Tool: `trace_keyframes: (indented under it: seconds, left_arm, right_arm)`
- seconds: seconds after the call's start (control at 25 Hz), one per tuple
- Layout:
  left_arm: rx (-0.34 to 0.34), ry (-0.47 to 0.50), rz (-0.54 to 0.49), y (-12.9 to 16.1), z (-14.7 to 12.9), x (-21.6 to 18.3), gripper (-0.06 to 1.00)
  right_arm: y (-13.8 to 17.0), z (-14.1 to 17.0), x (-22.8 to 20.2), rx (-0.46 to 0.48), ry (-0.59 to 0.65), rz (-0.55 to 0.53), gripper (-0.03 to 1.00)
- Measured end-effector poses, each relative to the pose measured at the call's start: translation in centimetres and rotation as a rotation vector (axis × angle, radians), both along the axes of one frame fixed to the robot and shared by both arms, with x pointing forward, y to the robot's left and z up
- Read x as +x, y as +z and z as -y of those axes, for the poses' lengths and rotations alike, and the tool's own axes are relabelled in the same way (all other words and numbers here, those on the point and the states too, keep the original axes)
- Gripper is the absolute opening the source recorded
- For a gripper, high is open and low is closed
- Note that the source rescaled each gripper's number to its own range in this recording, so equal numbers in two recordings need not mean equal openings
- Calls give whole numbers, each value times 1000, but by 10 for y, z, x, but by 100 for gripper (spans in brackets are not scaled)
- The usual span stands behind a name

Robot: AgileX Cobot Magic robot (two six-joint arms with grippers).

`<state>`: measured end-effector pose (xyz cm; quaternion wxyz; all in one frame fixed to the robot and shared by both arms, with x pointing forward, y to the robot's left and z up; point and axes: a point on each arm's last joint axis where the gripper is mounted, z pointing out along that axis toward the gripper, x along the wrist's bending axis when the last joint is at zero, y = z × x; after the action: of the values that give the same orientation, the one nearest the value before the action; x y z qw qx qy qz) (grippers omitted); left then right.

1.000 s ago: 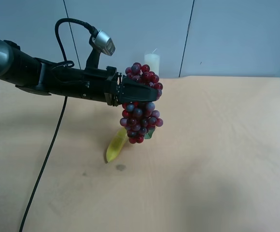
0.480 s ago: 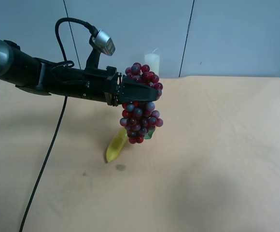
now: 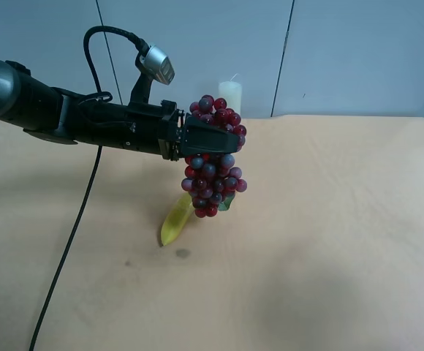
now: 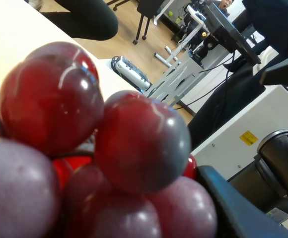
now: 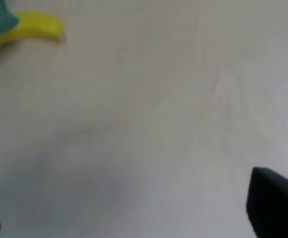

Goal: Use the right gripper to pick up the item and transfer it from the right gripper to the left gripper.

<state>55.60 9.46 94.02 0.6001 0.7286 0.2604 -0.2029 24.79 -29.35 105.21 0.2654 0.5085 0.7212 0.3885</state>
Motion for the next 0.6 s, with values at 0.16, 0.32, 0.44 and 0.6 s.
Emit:
trace_keyframes:
  seconds: [0.16,0.32,0.44,0.6]
  left_arm:
    - [-1,-1,0,0,0,0,2]
    - [-3,-3,-1,0,0,0,2]
    - [-5,-4,-1,0,0,0,2]
    - [-5,-4,-1,0,0,0,2]
  right_arm:
    - [0,4,-11,20,-117,72,97]
    - [0,4,-16,22,-291,108,97]
    - [0,3,-16,32,-310,106,97]
    - [0,3,-16,30,-304,106,97]
